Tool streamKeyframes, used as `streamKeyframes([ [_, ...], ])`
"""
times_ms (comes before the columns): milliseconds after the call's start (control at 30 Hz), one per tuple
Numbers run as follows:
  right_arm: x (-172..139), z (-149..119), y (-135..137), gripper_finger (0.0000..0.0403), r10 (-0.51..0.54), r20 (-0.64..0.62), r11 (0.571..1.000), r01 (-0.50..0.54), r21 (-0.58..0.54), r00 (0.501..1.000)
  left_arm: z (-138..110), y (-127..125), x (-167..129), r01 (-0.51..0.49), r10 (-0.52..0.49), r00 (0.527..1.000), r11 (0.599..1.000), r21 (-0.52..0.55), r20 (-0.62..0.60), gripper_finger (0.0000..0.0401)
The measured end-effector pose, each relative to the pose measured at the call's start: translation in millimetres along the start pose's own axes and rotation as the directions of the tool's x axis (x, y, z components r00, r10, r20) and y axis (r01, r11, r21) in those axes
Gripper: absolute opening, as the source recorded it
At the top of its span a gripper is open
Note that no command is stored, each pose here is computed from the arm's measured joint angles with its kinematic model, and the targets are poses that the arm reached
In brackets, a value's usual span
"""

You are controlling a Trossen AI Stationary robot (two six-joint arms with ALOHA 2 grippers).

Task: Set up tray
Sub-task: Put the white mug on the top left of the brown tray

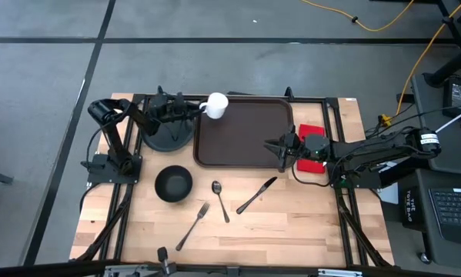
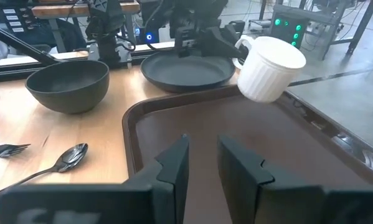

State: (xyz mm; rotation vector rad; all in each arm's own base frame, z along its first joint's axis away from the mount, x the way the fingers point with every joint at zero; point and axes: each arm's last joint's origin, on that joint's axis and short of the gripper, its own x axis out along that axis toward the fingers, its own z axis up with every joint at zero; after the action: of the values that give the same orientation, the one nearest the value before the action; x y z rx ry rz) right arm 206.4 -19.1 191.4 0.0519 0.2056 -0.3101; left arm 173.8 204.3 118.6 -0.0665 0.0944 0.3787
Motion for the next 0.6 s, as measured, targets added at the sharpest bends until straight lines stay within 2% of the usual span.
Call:
streamKeyframes([
  [267, -0.1, 0.2, -1.7, 0.0087, -0.059, 0.005, 0.998, 0.059, 0.005, 0.998, -1.3, 2.7, 1.3, -0.048, 0.049, 0.999, 0.998, 0.035, -0.023, 0.0038],
  [600, 0.1, 1.0, -2.8, 0.0087, -0.079, 0.014, 0.997, 0.079, 0.000, 0.997, -7.2, -0.7, 2.7, -0.029, 0.031, 0.996, 0.999, 0.027, -0.080, 0.0038],
])
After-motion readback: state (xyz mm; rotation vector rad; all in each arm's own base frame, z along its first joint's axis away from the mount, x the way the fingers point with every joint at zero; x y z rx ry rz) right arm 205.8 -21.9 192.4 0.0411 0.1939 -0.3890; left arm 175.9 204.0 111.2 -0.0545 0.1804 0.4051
